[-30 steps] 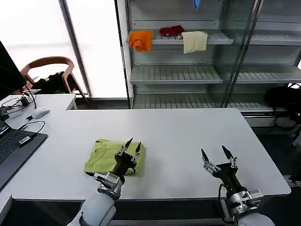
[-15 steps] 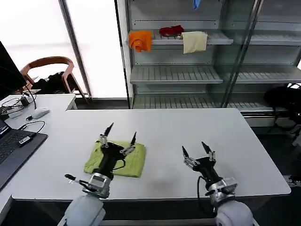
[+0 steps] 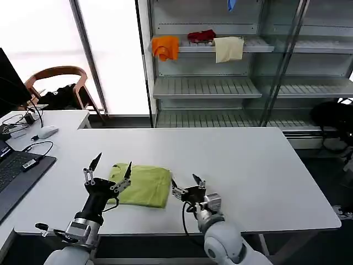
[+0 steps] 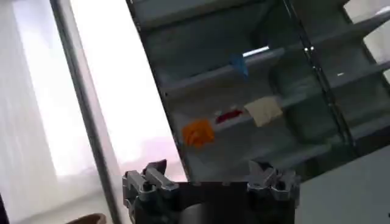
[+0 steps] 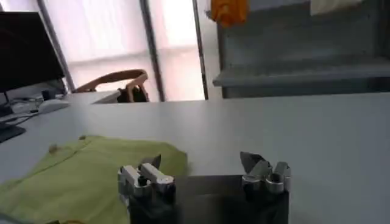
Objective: Fold and organize the clothes.
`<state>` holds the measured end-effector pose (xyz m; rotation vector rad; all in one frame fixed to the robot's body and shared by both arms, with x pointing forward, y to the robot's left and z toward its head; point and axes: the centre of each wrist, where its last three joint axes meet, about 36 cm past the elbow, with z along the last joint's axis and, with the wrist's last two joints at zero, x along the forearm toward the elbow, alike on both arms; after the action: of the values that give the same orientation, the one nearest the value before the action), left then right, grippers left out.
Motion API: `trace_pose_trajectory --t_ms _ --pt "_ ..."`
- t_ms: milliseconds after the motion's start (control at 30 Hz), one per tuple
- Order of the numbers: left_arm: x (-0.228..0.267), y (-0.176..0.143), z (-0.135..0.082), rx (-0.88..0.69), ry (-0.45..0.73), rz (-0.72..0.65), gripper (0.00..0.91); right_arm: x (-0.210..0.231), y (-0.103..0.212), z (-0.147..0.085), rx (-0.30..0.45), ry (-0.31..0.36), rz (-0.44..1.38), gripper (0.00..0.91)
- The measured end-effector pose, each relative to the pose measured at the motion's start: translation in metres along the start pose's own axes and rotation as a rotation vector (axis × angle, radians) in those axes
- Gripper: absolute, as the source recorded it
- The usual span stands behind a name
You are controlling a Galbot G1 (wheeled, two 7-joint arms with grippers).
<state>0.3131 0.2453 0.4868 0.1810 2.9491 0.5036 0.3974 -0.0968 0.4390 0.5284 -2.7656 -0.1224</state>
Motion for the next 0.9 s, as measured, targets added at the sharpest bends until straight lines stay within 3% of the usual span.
trace_pose_trajectory --t_ms 133,167,200,267,367,633,900 --pt "0.006 0.004 0.002 -0.001 0.012 -0.003 0.907 -0.011 0.014 0.002 -0.01 0.036 -0.008 0.907" --pt "0.007 0.005 0.002 -0.002 0.014 -0.005 0.907 -0.014 0.017 0.002 -0.012 0.042 -0.01 0.856" --pt "0.008 0.006 0.003 -0.002 0.017 -0.006 0.907 -0.017 0.02 0.002 -0.014 0.049 -0.012 0.715" --pt "0.009 0.007 0.004 -0.002 0.021 -0.007 0.907 -0.022 0.024 0.002 -0.018 0.061 -0.017 0.615" --pt "0.011 0.007 0.005 0.0 0.026 -0.007 0.907 -0.029 0.03 0.003 -0.025 0.077 -0.023 0.353" --pt "0.015 0.01 0.006 0.003 0.033 -0.008 0.907 -0.045 0.04 0.014 -0.036 0.114 -0.022 0.01" --pt "0.016 0.009 0.008 0.013 0.044 -0.009 0.907 -0.05 0.048 0.017 -0.039 0.107 -0.021 0.0"
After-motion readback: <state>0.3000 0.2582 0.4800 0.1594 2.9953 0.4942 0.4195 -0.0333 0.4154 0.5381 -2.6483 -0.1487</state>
